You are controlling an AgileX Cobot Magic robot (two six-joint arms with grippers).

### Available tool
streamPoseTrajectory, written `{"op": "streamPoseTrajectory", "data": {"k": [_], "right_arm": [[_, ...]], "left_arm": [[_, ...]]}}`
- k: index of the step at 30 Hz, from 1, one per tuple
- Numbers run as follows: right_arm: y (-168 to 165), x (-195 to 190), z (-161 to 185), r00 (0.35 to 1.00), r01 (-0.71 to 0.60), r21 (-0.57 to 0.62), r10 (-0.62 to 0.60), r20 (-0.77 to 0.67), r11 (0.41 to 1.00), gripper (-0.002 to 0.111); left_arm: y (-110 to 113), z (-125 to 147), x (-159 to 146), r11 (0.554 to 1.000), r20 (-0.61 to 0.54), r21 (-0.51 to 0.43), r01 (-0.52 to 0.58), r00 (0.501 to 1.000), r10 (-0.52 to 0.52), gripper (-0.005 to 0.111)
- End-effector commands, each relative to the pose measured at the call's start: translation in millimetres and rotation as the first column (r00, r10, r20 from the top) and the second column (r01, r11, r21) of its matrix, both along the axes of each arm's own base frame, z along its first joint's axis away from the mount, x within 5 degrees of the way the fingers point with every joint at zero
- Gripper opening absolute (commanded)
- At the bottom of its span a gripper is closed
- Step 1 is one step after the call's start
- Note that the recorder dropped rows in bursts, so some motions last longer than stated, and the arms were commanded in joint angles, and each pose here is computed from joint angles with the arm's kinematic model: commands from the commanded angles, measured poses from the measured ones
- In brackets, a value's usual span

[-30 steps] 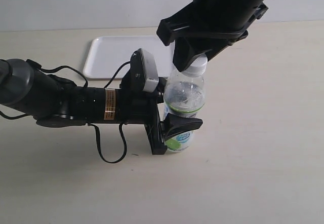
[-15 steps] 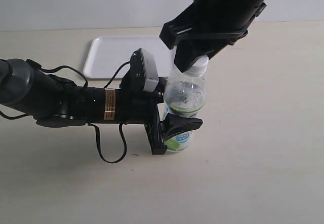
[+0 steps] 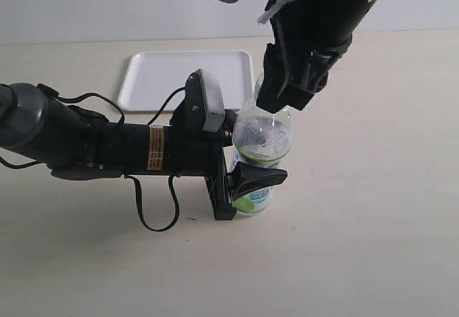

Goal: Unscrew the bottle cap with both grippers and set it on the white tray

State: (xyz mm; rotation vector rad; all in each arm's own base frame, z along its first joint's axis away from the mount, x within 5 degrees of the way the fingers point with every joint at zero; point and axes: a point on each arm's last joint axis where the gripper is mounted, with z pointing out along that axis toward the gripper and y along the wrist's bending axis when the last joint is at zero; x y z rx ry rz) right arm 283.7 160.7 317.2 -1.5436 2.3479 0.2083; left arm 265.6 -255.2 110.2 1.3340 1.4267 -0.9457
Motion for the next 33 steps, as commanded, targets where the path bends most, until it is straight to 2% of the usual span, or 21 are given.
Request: {"op": "streamPoseTrajectory", "data": {"k": [1, 9, 15, 19, 26, 33], "right_arm": [[0.4, 1.0, 0.9, 0.992, -0.120, -0.027, 0.121, 0.037, 0.992, 0.000], [1.3, 0.6, 1.1, 0.937, -0.332, -0.074, 0.338, 0.093, 0.940, 0.000], [0.9, 0.9, 1.0, 0.924, -0.361, -0.090, 0.369, 0.102, 0.928, 0.000], [1.1, 1.1, 1.2, 0.889, -0.429, -0.112, 0.441, 0.122, 0.896, 0.000], [1.0, 0.8, 1.0, 0.752, -0.614, -0.190, 0.641, 0.155, 0.766, 0.000], [1.0, 0.8, 1.0, 0.633, -0.715, -0.245, 0.755, 0.168, 0.654, 0.000]], "left_arm": [[-1.6, 7.9, 0.1, 0.999, 0.001, -0.046, -0.002, 1.000, 0.002, 0.000], [-1.6, 7.9, 0.1, 0.999, 0.001, -0.046, -0.002, 1.000, 0.002, 0.000], [-1.4, 7.1, 0.3, 0.999, -0.001, -0.038, -0.003, 1.000, 0.003, 0.000], [-1.4, 7.1, 0.3, 0.999, -0.003, -0.038, -0.004, 1.000, 0.004, 0.000], [-1.4, 7.1, 0.2, 0.999, -0.011, -0.039, -0.005, 1.000, 0.005, 0.000], [-1.4, 7.1, 0.2, 0.999, -0.013, -0.039, -0.006, 1.000, 0.005, 0.000]]}}
